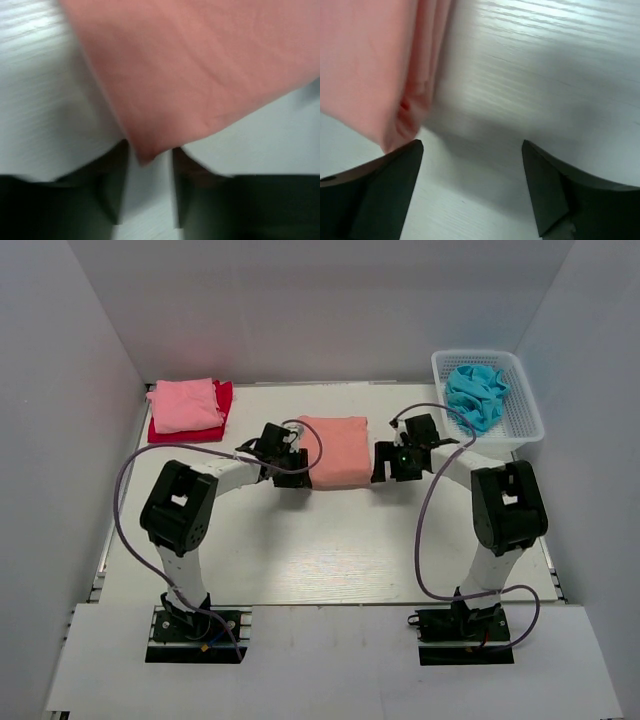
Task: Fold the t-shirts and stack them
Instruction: Smooth out wrinkles on the folded tshirt, then put the neatly folded tshirt into the corner of the board with the left arm
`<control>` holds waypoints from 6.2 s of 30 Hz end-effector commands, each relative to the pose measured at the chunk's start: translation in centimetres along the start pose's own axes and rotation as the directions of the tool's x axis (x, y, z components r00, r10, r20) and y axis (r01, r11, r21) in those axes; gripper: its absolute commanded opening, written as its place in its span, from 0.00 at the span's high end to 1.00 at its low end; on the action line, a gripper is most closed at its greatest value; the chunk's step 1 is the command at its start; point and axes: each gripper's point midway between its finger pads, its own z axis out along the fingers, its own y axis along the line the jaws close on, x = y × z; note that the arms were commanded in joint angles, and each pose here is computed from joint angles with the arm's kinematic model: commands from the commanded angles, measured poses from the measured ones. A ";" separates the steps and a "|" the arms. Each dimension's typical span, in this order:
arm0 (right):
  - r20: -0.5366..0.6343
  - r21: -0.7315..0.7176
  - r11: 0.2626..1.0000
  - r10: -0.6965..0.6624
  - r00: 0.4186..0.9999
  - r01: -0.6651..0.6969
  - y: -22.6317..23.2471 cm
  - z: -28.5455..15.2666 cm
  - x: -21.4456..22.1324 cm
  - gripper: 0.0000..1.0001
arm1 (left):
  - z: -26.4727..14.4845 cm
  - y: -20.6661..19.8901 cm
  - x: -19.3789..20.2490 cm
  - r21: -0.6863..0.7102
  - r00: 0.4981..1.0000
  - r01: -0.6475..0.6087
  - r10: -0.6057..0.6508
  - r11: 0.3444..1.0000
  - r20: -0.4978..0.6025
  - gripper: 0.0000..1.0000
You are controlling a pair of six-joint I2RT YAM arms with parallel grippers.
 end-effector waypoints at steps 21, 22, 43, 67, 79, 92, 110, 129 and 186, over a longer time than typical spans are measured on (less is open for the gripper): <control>0.331 -0.366 0.921 -0.002 0.944 0.130 11.1 -12.6 -8.7 0.10 | -3.0 -3.5 -13.9 0.022 0.978 0.110 -0.112 0.994 0.173 0.00; 0.311 -0.406 0.905 0.003 0.950 0.130 11.5 -11.9 -8.6 0.10 | -3.1 -3.6 -13.9 0.037 0.972 0.122 -0.127 0.992 0.196 0.00; 0.171 -0.578 0.811 0.012 0.985 0.090 14.9 -3.9 -7.8 0.10 | 2.1 -7.3 -18.4 0.310 0.982 0.033 -0.088 0.950 0.165 0.00; 0.227 -0.439 0.888 -0.033 0.973 0.133 11.3 -3.1 -9.7 0.10 | -1.6 -6.1 -23.7 0.289 0.941 -0.090 -0.013 0.953 0.337 0.00; 0.320 -0.392 0.917 0.212 0.923 -0.075 10.0 -0.4 -18.6 0.10 | -1.5 -4.6 -22.5 0.258 0.925 0.026 -0.121 0.966 0.360 0.00; 0.264 -0.338 0.886 0.413 0.872 -0.317 2.7 10.2 -19.5 0.10 | 6.9 0.8 -17.7 0.245 0.960 0.143 -0.194 0.959 0.199 0.00; 0.461 -0.265 0.950 -0.028 0.887 0.168 8.4 -8.6 -21.5 0.10 | -3.0 -0.7 -19.7 0.219 0.935 0.165 -0.223 0.962 0.275 0.00; 0.423 0.065 0.995 -0.092 0.901 0.071 4.3 -17.0 -15.8 0.10 | 6.0 1.9 -10.0 -0.263 0.966 0.248 -0.257 0.932 0.001 0.16; 0.436 0.208 0.962 0.074 0.897 -0.180 -0.5 -17.5 -3.5 0.10 | -23.8 14.6 -30.1 -0.627 0.747 -0.268 0.569 0.731 0.344 1.00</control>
